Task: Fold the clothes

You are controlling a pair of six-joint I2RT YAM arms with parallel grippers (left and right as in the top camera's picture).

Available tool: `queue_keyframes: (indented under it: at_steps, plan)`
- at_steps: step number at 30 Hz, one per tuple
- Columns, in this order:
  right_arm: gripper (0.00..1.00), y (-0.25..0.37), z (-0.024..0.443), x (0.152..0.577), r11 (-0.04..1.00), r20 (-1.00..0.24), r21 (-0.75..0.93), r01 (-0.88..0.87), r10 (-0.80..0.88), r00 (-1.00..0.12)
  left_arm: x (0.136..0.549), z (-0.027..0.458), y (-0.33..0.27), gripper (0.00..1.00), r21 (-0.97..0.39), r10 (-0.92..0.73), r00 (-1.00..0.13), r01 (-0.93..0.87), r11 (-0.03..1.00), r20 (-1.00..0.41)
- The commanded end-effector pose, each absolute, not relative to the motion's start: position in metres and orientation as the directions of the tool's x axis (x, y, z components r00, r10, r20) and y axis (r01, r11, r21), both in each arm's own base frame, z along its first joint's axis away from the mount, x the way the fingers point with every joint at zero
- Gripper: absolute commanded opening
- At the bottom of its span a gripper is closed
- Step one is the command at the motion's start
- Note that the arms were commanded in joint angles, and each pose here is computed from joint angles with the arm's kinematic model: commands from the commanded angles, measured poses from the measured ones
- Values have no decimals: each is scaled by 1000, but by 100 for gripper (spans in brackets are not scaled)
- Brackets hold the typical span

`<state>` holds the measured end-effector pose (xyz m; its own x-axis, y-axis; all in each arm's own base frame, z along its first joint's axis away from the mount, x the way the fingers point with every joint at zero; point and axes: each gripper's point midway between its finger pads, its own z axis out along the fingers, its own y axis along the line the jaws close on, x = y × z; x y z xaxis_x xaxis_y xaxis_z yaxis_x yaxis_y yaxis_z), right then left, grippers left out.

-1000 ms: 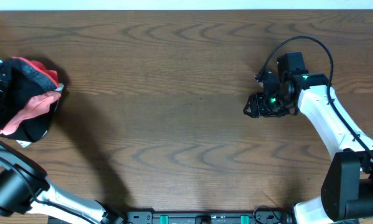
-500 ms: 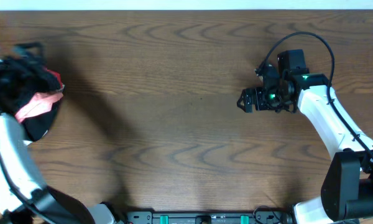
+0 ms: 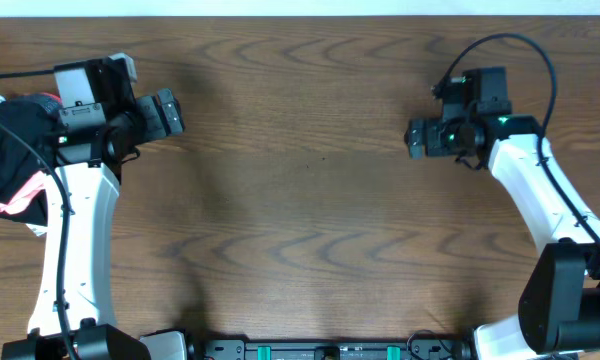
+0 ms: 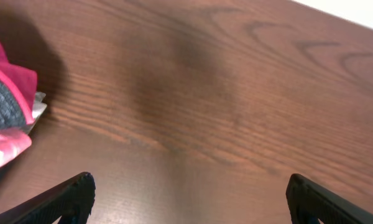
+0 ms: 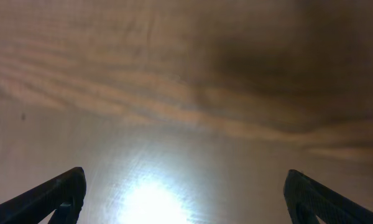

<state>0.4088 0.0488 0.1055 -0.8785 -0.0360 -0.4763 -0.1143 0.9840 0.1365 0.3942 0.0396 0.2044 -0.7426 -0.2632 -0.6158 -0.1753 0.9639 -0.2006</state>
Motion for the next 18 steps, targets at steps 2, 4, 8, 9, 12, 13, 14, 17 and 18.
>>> queue_keyframes:
  at_steps: [2,4,8,9,12,13,14,17,18]
  plan:
    - [99,37,129,422,990,-520,107,-92,-23,-854,391,204,46,98,-156,-246,-745,-190,969,-621]
    - [99,37,134,414,990,-503,113,-83,-16,-864,380,198,45,98,-154,-250,-772,-197,968,-585]
    - [99,36,155,397,990,-510,126,-61,12,-860,360,191,28,98,-195,-223,-830,-141,971,-512]
    - [99,36,162,392,990,-520,129,-57,19,-854,355,191,25,98,-203,-213,-838,-126,971,-502]
    - [99,35,186,374,989,-562,141,-45,42,-826,340,195,21,98,-210,-214,-830,-120,970,-514]
    - [99,35,192,367,989,-579,140,-49,42,-814,334,199,20,98,-211,-214,-818,-116,971,-534]
    - [99,35,196,361,989,-593,140,-51,42,-804,330,202,19,98,-212,-214,-808,-113,971,-548]
    - [99,34,203,337,989,-635,139,-59,44,-771,305,215,15,98,-212,-213,-755,-100,972,-620]
    - [99,34,203,329,988,-647,139,-61,44,-761,296,218,13,98,-211,-210,-738,-94,973,-642]
